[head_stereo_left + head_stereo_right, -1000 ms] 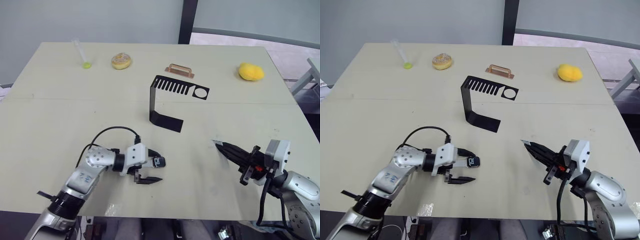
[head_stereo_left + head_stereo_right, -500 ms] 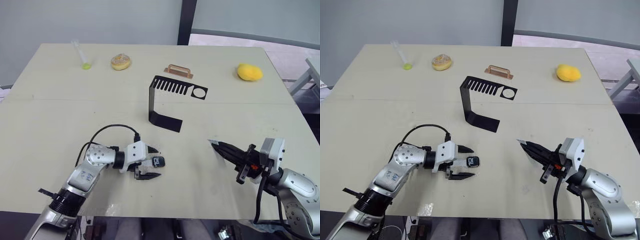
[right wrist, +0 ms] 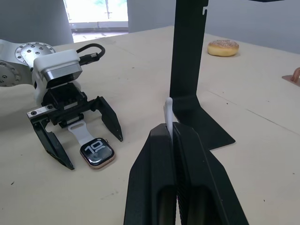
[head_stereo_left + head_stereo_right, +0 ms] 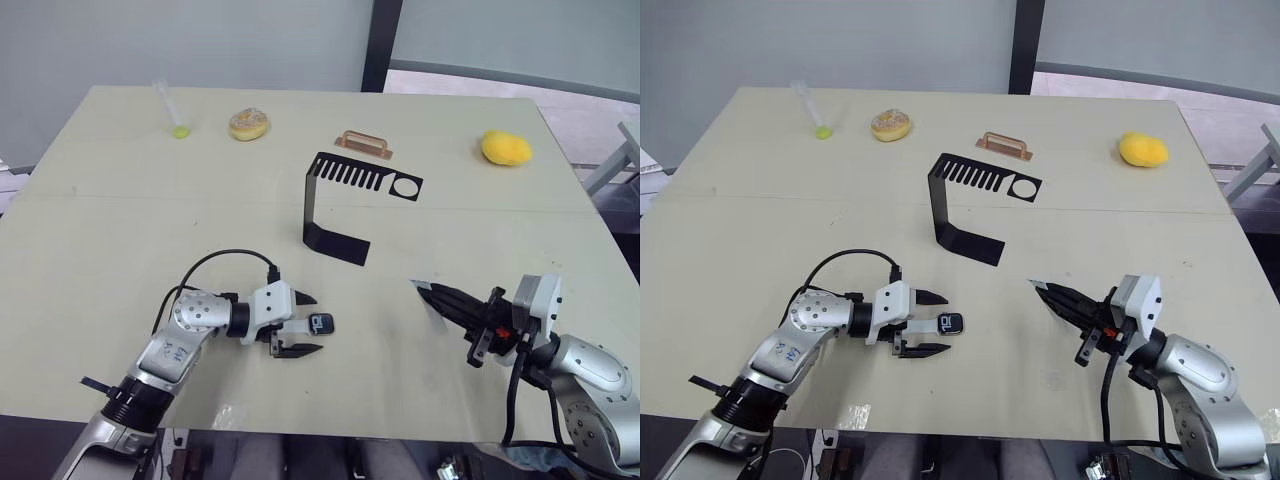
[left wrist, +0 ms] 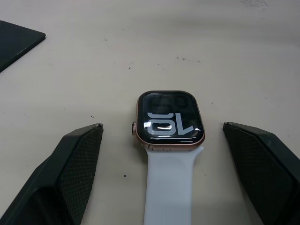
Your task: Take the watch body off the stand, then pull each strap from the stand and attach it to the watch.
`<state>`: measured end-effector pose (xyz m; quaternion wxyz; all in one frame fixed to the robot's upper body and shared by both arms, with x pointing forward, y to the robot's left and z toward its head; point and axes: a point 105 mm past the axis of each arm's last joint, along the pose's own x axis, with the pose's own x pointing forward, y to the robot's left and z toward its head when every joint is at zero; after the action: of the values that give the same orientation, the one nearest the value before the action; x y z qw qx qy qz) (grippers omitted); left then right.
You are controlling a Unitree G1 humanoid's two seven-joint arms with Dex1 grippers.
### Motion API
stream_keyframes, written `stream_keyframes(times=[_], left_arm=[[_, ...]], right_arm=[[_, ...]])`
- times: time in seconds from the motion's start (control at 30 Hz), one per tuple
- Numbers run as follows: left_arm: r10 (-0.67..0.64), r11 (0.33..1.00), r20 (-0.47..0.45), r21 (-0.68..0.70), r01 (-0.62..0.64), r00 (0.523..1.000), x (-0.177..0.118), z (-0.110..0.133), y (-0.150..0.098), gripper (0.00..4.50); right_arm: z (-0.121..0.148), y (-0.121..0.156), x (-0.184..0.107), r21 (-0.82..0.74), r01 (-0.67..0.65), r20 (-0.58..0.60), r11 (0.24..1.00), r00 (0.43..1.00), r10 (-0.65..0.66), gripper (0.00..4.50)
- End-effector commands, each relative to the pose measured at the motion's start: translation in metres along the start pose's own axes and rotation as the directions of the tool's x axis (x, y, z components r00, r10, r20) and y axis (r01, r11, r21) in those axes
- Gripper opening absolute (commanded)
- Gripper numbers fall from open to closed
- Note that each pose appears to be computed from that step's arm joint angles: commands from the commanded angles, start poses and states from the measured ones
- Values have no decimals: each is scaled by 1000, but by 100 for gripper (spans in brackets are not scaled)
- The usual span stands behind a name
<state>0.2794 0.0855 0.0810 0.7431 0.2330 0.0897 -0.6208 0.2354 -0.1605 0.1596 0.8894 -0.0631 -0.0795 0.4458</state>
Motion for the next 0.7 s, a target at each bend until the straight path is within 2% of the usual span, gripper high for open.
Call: stream_keyframes(times=[0.03, 0.07, 0.2, 0.23, 0.43, 0.5, 0.57, 0.6, 0.63, 0.7], left_arm=[[-27, 999, -54, -41, 25, 998, 9, -16, -8, 392], [-24, 999, -59, -41, 21, 998, 10, -17, -8, 368], [-21, 998, -59, -57, 18, 998, 13, -19, -8, 171], [-20, 998, -63, -63, 16, 998, 14, -20, -8, 157], [-36, 998, -52, -60, 33, 998, 16, -20, -10, 157], [-30, 998, -23, -48, 29, 999, 14, -15, -9, 157], [-17, 997, 74, -73, 23, 997, 9, 2, -5, 157], [-1, 990, 157, -140, 24, 988, 3, 15, -1, 157], [-2, 976, 233, -211, 52, 972, -3, 27, 0, 157], [-52, 913, 374, -357, 195, 926, -23, 50, -4, 157]], right_arm=[[5, 2, 0, -21, -8, 16, 1000, 1000, 9, 0], [5, 2, 0, -21, -9, 15, 1000, 1000, 9, 0], [4, 3, -1, -15, -10, 14, 1000, 1000, 11, 0], [4, 4, -1, -13, -11, 14, 1000, 1000, 11, 0], [2, 6, -1, -7, -15, 12, 1000, 1000, 15, 0], [3, 6, -2, -27, -12, 12, 1000, 1000, 13, 0], [7, 6, -2, -109, -13, 6, 994, 1000, 14, 0], [10, 6, -1, -192, -18, -4, 981, 1000, 17, 0], [13, 7, 0, -279, -37, -17, 960, 999, 34, 0], [20, 13, 3, -456, -91, -43, 885, 996, 80, 0]])
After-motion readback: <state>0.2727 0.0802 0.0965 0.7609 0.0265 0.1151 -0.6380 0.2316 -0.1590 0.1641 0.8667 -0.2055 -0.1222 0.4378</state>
